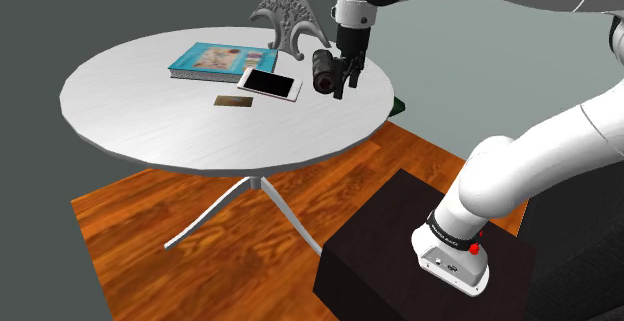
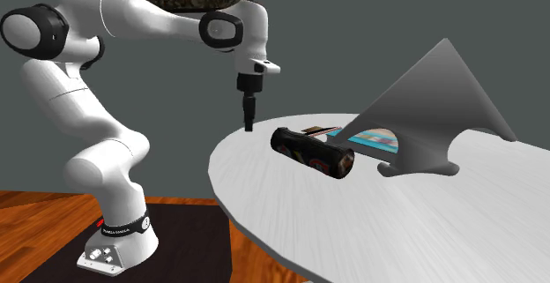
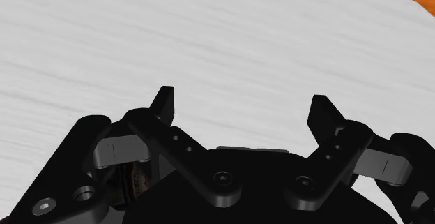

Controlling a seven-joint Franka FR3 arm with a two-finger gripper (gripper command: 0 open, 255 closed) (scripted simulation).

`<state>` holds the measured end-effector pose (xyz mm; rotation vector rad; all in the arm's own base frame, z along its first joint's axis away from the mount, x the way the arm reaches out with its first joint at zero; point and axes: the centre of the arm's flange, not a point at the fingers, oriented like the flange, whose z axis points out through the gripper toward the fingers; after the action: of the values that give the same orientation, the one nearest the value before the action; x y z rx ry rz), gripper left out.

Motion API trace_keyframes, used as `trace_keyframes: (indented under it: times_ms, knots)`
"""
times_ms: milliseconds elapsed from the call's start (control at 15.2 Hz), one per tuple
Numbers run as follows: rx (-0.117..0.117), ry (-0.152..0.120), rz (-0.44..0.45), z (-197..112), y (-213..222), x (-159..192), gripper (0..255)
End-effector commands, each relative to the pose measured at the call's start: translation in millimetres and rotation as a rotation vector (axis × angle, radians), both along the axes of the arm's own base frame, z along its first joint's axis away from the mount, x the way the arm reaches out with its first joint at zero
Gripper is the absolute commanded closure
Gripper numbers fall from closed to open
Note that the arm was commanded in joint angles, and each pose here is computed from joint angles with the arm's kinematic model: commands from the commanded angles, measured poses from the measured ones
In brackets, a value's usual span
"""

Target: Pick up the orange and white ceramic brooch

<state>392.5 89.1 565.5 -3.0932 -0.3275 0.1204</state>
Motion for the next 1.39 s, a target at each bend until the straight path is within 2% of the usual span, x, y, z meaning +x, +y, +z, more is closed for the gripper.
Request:
trace_keyframes:
  times_ms: [0, 660, 1320]
  knots:
    - [0.0, -0.008, 0.044, -0.3, 12.2, 23.8, 0]
    - [0.002, -0.045, 0.257, -12.3, 88.7, 126.3, 0]
    - [0.003, -0.082, 0.47, -20.8, 185.1, 210.6, 0]
